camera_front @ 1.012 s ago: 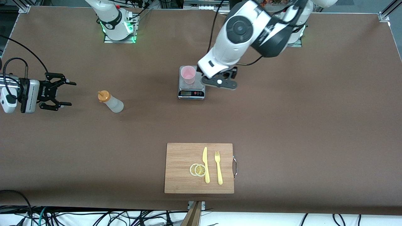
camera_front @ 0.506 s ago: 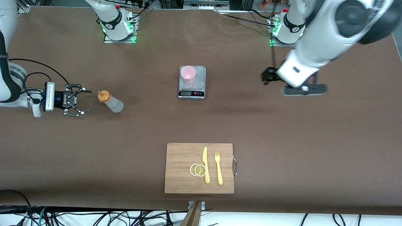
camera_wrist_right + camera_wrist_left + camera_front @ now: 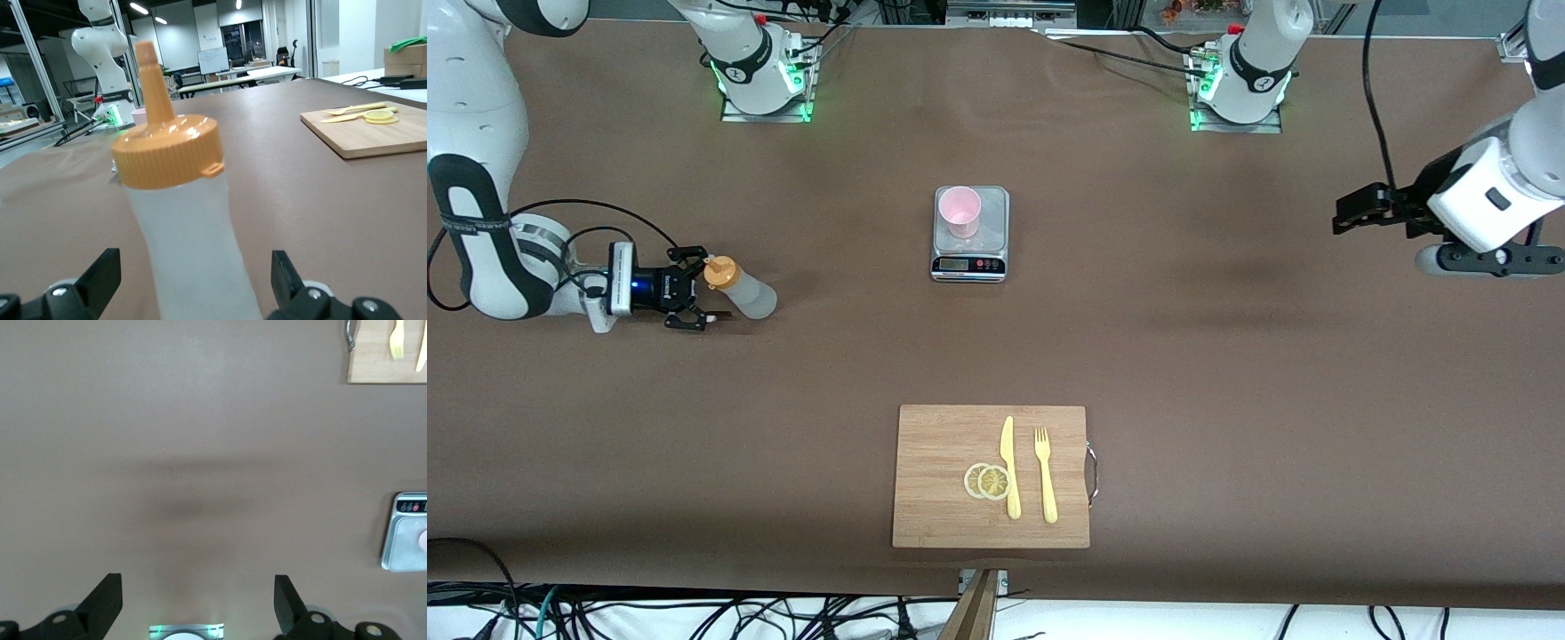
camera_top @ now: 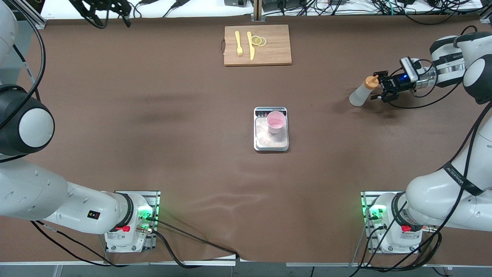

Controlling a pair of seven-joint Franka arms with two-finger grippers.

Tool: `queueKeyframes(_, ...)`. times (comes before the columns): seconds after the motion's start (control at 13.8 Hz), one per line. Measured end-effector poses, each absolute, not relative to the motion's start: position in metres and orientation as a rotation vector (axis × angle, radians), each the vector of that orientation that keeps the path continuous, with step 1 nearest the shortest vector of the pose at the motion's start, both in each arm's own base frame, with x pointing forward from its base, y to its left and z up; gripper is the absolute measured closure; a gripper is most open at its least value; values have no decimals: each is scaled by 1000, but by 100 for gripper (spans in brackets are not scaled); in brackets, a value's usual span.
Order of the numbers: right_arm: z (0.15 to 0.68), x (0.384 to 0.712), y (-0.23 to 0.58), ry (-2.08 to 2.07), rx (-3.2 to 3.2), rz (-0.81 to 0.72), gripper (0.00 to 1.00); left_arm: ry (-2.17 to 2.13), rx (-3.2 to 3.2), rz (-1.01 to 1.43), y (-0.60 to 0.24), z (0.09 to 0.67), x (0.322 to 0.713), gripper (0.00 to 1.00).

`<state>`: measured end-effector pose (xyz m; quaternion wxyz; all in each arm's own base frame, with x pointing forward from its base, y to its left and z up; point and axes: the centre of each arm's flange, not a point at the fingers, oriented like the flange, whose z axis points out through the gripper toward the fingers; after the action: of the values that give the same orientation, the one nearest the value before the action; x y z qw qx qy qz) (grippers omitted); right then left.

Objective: Add sauce to pink cup with both arms
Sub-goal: 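Grasp the sauce bottle with the right gripper and lift it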

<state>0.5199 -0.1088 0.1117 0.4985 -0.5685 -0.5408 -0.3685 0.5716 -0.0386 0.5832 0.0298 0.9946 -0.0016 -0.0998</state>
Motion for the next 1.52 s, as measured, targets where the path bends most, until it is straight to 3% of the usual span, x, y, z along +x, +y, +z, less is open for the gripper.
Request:
queueKeyframes(0.43, 110, 526, -68, -1332, -1305, -852, 0, -114, 3123, -355, -33, 585, 568, 0)
queueKeyframes(0.58, 111, 529, -58, -1340, -1292, -842, 4, -131, 3124, -356, -38, 587, 567, 0)
queueKeyframes(0.8, 115, 537, -43, -1360, -1274, -825, 40, -137, 3123, -361, -39, 586, 567, 0)
queueKeyframes(0.94, 117, 543, -33, -1393, -1260, -810, 56, -145, 3122, -363, -40, 586, 567, 0)
queueKeyframes(1.16, 132, 563, -13, -1467, -1246, -710, 63, -157, 3121, -366, -45, 585, 567, 0)
queueKeyframes(1.3, 154, 581, 6, -1534, -1267, -577, 64, -158, 3121, -366, -45, 585, 567, 0)
queueKeyframes(1.52, 206, 601, 49, -1654, -1378, -319, 74, -157, 3122, -363, -45, 585, 568, 0)
